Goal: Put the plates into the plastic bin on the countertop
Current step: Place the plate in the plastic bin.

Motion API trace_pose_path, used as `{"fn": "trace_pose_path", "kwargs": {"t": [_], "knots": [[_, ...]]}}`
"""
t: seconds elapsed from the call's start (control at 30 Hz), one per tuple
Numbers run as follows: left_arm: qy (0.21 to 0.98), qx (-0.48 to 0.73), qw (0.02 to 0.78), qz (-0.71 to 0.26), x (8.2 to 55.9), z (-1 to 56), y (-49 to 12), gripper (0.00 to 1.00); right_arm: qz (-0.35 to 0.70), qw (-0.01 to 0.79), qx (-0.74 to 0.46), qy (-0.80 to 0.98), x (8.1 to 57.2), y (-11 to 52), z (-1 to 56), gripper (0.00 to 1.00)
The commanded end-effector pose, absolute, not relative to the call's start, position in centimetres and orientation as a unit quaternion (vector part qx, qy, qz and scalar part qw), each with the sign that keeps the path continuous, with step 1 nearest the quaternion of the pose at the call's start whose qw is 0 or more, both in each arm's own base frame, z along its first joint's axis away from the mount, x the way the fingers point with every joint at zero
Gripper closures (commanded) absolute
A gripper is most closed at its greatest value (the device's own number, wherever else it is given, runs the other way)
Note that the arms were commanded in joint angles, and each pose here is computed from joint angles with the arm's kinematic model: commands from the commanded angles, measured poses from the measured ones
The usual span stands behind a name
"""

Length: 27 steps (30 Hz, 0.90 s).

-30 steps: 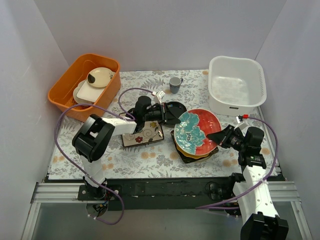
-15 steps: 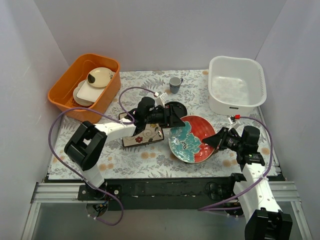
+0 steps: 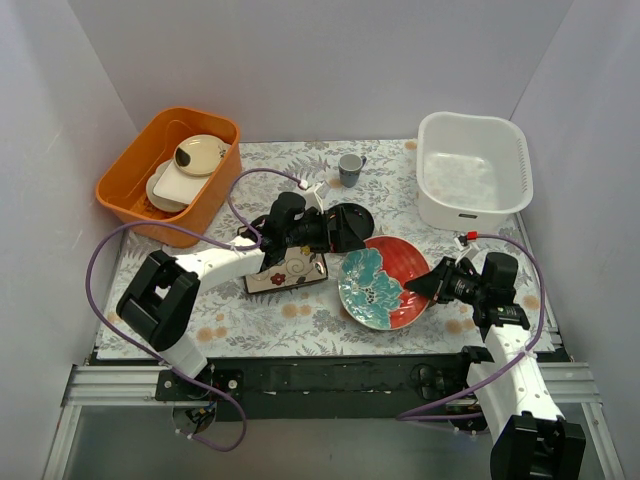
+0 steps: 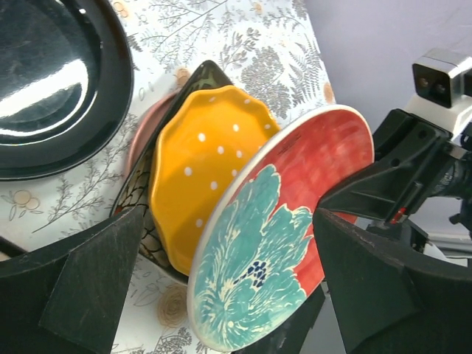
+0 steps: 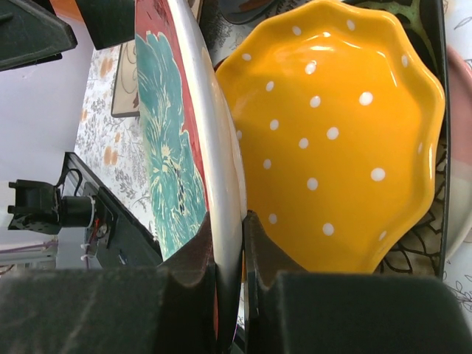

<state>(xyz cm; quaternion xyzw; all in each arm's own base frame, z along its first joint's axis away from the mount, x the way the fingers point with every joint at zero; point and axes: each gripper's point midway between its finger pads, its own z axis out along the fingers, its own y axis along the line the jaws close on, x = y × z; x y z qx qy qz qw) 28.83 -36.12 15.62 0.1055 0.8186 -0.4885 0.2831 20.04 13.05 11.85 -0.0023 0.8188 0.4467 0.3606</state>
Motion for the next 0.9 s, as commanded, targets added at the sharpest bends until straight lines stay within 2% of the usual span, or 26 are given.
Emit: {"fn": "trace_pose_path", "kwargs": {"t": [0.0,0.4,0.87], "knots": [[0.825,0.11,0.312,-0.458,29.4,15.6,-35.1,0.02,0.468,0.403,-0.05,0.785,20.9,13.6,16.3,0.99],[0.824,0.107,0.341,-0.44,29.4,16.7,-33.7,0.02,0.467,0.398,-0.036,0.789,21.2,13.5,16.0,0.99],[0.845,0.038,0.398,-0.354,27.6,17.7,-27.1,0.02,0.485,0.399,-0.069,0.775,23.8,13.8,18.3,0.99]]}}
